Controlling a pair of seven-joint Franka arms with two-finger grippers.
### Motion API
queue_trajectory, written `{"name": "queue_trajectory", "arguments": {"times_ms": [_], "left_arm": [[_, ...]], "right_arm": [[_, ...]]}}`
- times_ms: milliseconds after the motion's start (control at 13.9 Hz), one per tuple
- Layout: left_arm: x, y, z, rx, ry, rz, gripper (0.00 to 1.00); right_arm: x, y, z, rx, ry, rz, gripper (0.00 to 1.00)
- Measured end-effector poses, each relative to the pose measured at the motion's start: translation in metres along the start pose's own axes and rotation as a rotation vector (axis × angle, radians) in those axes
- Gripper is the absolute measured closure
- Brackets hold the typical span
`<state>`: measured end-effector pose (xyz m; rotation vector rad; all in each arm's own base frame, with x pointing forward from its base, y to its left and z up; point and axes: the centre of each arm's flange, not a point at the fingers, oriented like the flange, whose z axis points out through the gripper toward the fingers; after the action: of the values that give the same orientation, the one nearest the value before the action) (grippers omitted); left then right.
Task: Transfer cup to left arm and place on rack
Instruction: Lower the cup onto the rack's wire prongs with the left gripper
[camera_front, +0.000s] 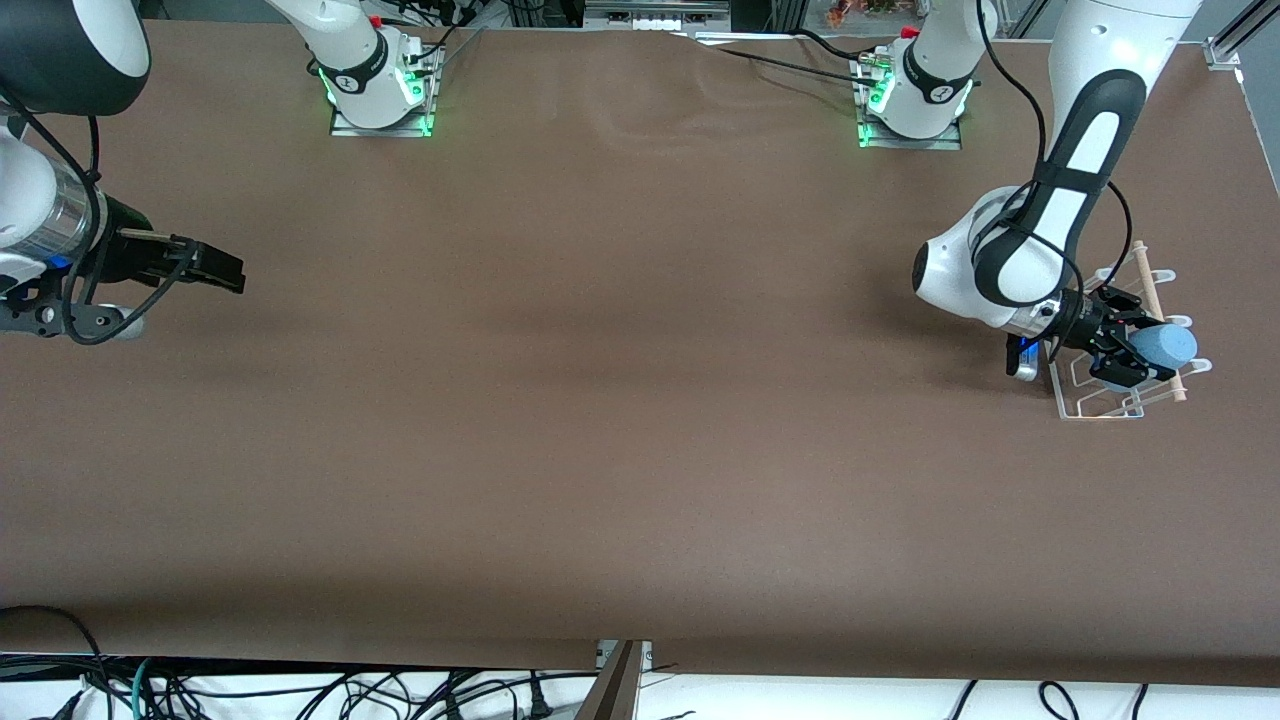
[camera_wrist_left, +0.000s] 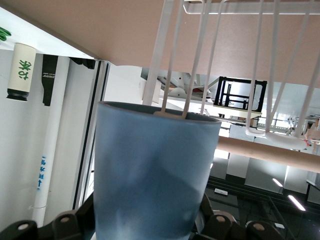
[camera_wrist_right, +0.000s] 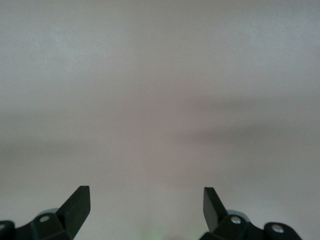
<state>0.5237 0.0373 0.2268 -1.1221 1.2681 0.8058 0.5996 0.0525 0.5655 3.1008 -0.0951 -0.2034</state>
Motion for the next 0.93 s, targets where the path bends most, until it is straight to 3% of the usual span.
{"name": "queue_trajectory", "arguments": {"times_ms": [359, 717, 933], "left_arm": [[0.003, 0.005, 0.005, -0.002, 0.006, 0.002, 0.23], [0.033, 0.025, 0.014, -0.030, 0.038, 0.016, 0.23], [0.042, 0.027, 0.013, 0.002, 0.033, 0.032, 0.23]], "right_arm": [[0.000, 0.000, 0.000, 0.000, 0.000, 0.000, 0.00], [0.000, 0.000, 0.000, 0.000, 0.000, 0.000, 0.00], [0.000, 0.000, 0.000, 0.000, 0.000, 0.000, 0.00]]}}
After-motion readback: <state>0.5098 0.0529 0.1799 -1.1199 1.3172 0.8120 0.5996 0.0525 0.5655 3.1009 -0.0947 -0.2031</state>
